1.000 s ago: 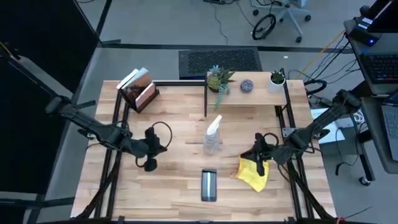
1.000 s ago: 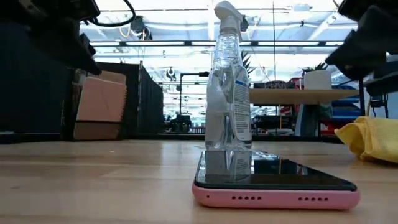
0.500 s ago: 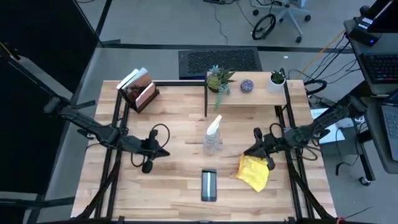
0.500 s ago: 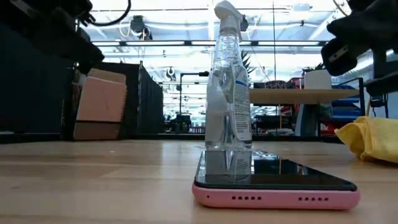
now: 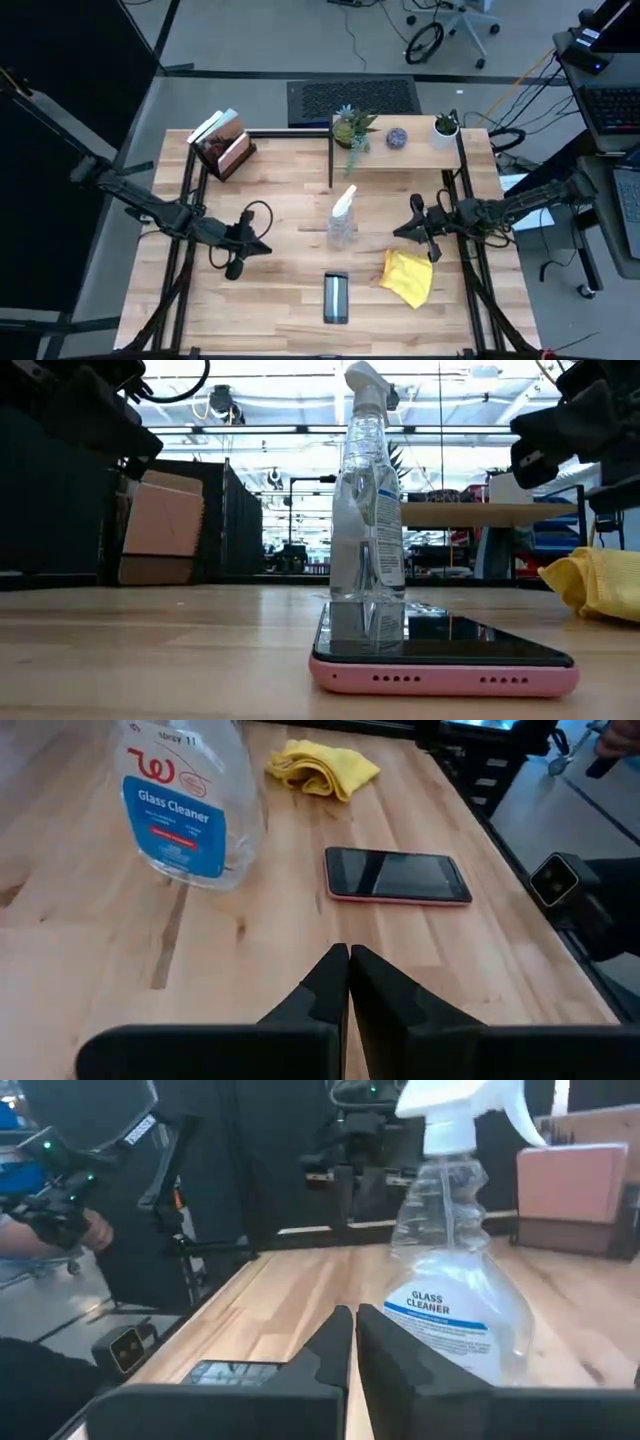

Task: Apply microfiber cloth
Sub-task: Return to Home Position

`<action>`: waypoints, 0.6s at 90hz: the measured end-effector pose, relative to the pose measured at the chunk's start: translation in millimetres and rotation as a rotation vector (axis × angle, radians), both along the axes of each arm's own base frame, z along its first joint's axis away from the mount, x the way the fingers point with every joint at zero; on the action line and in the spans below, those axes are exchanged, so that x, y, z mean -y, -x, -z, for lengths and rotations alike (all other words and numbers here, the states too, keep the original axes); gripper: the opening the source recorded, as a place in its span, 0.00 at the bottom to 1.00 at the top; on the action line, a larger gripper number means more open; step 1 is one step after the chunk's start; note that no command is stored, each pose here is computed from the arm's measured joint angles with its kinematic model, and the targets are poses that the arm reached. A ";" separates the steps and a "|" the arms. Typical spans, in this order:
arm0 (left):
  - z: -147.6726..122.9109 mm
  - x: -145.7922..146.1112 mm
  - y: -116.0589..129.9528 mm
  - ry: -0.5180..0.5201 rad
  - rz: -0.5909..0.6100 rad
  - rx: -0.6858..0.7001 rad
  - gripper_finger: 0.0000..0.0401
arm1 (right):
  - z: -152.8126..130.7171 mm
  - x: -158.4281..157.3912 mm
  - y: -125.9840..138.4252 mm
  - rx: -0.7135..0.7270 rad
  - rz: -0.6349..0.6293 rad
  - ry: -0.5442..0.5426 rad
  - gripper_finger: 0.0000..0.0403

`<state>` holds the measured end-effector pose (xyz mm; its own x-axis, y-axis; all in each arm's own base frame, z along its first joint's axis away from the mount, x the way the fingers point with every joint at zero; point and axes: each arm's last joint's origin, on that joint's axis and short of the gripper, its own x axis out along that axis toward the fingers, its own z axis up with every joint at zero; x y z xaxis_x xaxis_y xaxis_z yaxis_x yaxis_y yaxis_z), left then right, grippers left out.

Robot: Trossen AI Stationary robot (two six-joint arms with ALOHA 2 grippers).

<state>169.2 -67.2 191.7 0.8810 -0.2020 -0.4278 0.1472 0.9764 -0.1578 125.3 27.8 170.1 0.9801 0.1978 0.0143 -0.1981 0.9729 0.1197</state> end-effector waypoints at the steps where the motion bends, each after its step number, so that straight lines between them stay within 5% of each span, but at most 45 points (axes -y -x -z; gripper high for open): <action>1: -0.1 0.0 0.0 -0.001 0.001 0.001 0.00 | 0.2 0.1 0.1 -0.001 0.000 0.002 0.00; 54: -19.9 -24.9 15.1 -0.056 0.018 0.182 0.00 | -0.9 0.4 0.7 0.012 0.001 0.020 0.00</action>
